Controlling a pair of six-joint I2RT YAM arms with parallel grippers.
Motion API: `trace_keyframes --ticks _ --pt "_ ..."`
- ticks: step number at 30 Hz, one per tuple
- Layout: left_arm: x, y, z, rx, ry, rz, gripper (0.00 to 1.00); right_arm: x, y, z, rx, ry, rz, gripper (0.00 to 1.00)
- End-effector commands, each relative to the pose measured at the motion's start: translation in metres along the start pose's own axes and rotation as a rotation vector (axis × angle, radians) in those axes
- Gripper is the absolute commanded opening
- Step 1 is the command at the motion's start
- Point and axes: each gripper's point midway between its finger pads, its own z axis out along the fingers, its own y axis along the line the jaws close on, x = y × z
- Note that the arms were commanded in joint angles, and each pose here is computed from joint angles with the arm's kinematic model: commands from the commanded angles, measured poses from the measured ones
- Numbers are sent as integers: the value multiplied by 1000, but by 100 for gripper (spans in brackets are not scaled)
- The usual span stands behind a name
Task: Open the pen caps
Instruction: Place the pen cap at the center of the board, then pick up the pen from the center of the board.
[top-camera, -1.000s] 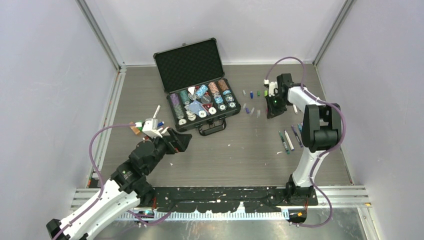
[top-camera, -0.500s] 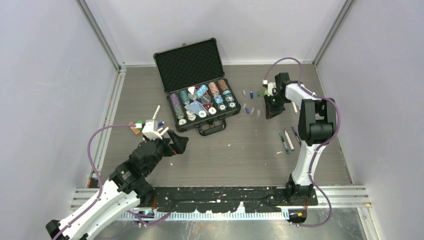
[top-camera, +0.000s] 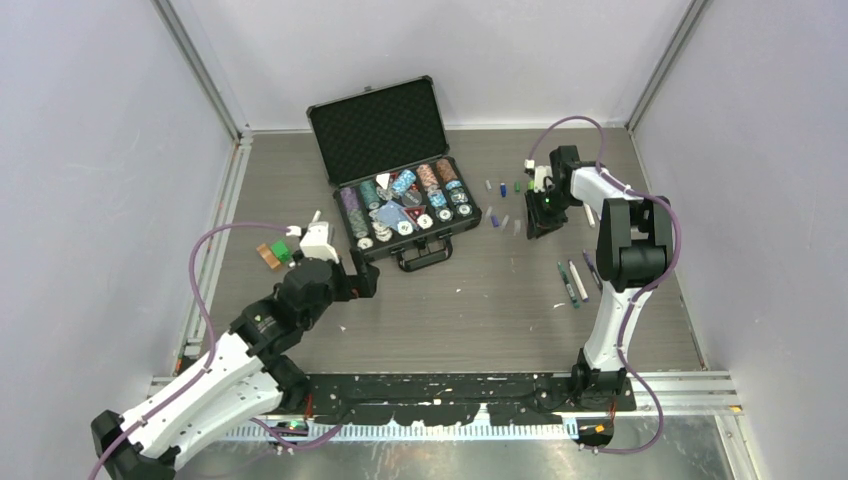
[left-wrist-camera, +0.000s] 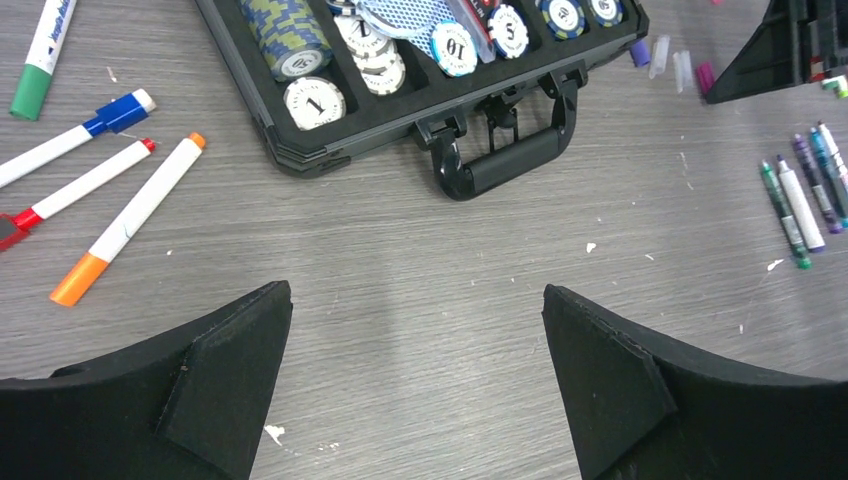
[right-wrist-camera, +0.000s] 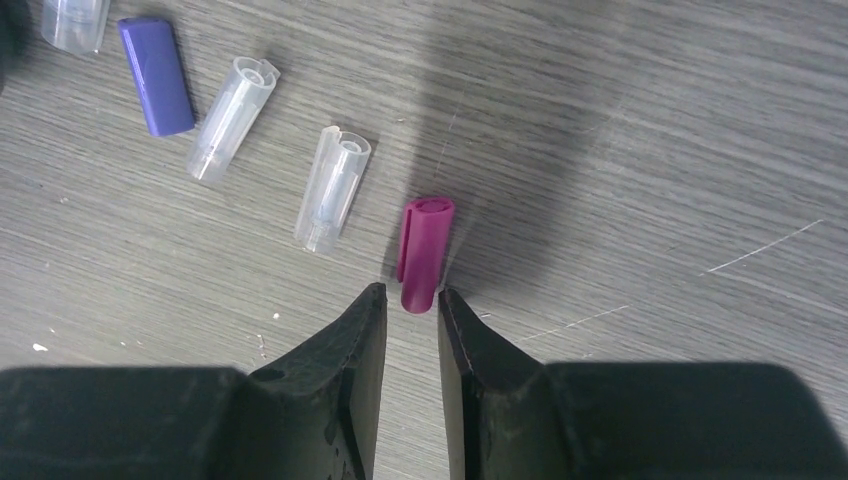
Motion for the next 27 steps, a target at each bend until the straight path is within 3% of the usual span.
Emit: trace_keyframes --ticks 1,7,15,27 --pt "-16 -4 0 -14 -11 44 100 -22 7 -25 -11 -97 -5 31" --pt "-21 9 0 -78 74 114 100 -32 16 -60 -7 -187 -38 32" --pt "-28 34 12 -101 312 90 97 -23 48 -111 -94 -256 -94 32" --pt "-31 89 28 -306 537 442 94 22 115 -166 -380 -445 -218 37"
